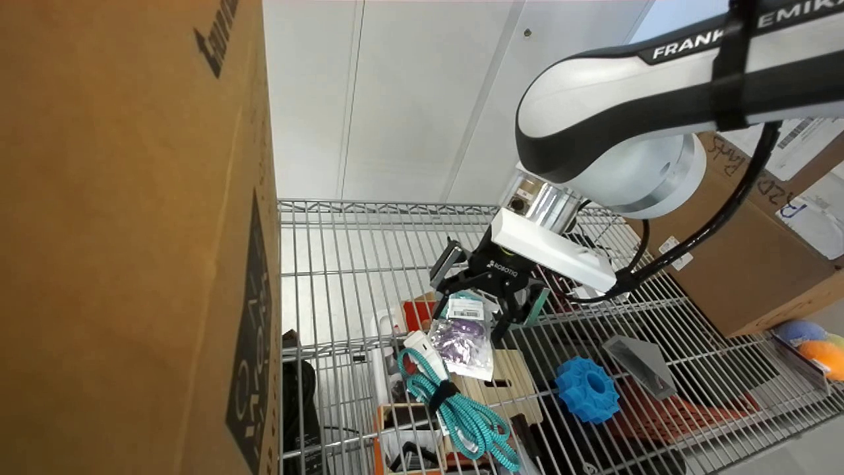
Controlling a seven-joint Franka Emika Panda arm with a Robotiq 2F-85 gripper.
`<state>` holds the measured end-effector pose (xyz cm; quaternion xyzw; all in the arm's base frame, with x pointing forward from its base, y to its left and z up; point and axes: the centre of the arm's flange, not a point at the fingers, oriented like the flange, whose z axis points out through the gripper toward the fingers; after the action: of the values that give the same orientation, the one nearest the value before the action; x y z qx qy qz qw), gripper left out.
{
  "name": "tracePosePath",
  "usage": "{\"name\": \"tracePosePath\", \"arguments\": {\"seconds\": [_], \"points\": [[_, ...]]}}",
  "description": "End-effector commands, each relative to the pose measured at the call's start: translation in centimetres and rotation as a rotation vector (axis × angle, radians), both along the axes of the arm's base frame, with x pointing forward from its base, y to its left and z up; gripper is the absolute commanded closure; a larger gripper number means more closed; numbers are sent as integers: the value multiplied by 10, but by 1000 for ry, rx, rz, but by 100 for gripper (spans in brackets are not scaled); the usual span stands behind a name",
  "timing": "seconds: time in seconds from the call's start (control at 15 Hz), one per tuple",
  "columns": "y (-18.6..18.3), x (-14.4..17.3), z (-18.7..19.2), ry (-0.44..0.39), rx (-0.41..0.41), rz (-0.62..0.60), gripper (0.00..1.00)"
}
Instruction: Move the plastic to the right
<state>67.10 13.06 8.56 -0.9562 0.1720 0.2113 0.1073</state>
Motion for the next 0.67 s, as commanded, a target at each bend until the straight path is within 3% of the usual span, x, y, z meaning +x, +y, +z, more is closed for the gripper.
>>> {"name": "tracePosePath", "arguments": {"seconds": [0.0, 0.13, 0.2, 0.27, 0.6], "points": [[1, 17, -7, 26, -23, -46, 0], [-1, 19, -12, 30, -26, -55, 0], [0, 20, -13, 28, -26, -55, 16], [0, 22, -13, 27, -28, -52, 26], [2, 30, -13, 15, -11, -33, 63]]}}
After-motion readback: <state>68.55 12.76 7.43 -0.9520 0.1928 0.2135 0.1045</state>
